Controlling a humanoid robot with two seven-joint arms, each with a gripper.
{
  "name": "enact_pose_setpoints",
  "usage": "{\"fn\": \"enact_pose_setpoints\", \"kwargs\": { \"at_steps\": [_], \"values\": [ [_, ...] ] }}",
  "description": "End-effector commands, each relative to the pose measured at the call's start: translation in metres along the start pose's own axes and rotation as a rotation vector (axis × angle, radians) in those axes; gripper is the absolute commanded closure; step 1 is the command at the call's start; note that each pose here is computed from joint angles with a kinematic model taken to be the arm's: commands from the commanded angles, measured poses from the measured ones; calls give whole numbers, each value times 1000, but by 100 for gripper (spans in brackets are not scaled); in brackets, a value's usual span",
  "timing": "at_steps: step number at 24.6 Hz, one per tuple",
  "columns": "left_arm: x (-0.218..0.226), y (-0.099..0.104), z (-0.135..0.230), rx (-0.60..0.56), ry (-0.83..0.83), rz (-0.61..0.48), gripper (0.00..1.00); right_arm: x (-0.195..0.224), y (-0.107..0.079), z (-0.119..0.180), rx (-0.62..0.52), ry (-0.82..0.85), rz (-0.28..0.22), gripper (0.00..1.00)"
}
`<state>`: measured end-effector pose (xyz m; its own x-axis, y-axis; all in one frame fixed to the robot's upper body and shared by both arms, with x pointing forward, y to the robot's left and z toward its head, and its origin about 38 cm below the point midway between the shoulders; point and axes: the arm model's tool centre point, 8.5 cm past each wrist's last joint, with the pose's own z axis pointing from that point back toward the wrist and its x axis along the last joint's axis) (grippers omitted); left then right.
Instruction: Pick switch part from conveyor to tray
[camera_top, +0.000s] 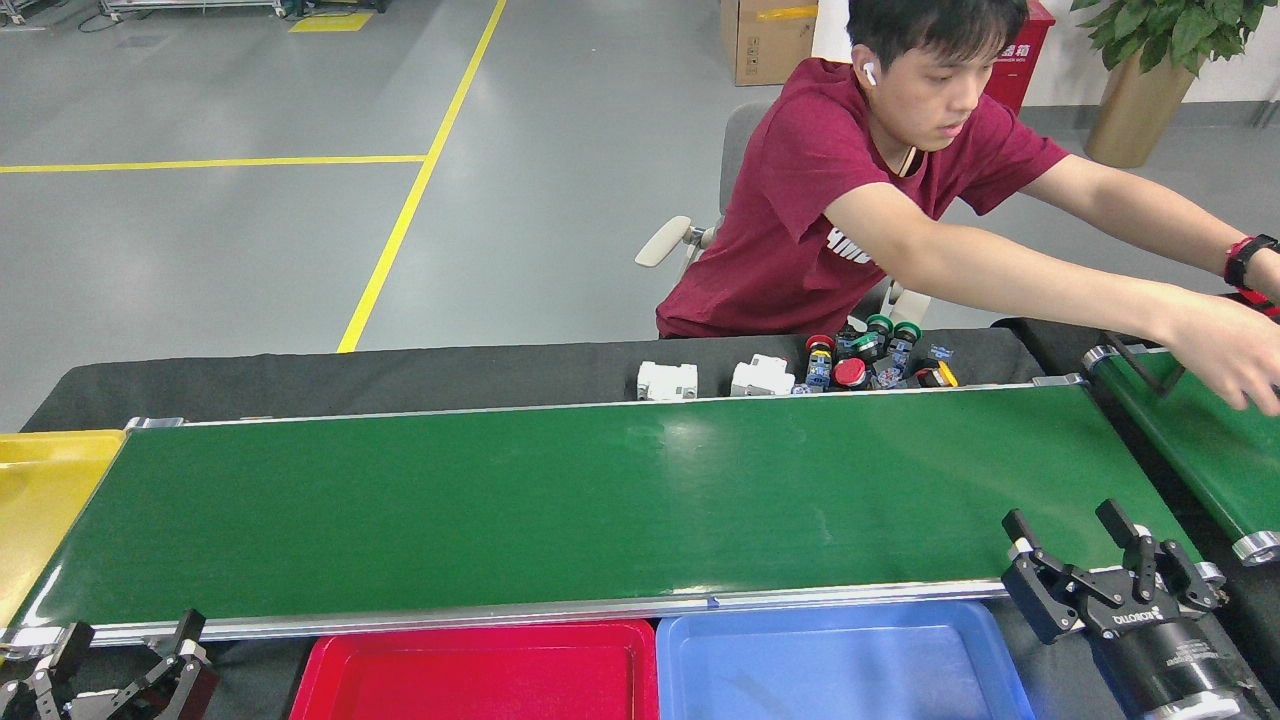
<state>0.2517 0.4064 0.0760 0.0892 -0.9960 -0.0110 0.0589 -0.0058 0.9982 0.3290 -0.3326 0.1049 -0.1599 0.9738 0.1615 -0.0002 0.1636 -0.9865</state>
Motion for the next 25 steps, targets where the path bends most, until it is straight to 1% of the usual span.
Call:
{"fn": "enact_pose_setpoints", "kwargs": {
  "at_steps": [1,3,4,6,7,9,10,12,16,18,25],
  "values": [
    [0,7,-2,21,-13,-16,0,-2,-8,-2,-27,27,5,1],
    [1,9,-3,26,-19,-17,0,-5,-7,-1,-45,77,5,1],
    [2,10,-4,30,-21,-18,0,-5,-6,0,-58,93,12,1],
    [2,10,-3,28,-19,-18,0,-3,-11,4,-104,113,40,1],
    [2,10,-3,28,-19,-16,0,-3,-10,10,-111,108,40,1],
    [2,11,-4,33,-18,-16,0,0,3,19,-60,89,27,1],
    [2,11,-5,34,-18,-14,0,2,6,19,-50,96,18,1],
    [1,12,-5,36,-15,-15,0,-1,6,19,-51,131,17,1],
    [-2,11,-4,34,-7,-16,0,-1,-2,11,-75,133,15,1],
    [-6,15,-4,39,-5,-31,0,-1,-2,11,-75,136,13,1],
    [-9,14,-3,35,1,-29,0,0,3,13,-58,137,14,1]
  ]
}}
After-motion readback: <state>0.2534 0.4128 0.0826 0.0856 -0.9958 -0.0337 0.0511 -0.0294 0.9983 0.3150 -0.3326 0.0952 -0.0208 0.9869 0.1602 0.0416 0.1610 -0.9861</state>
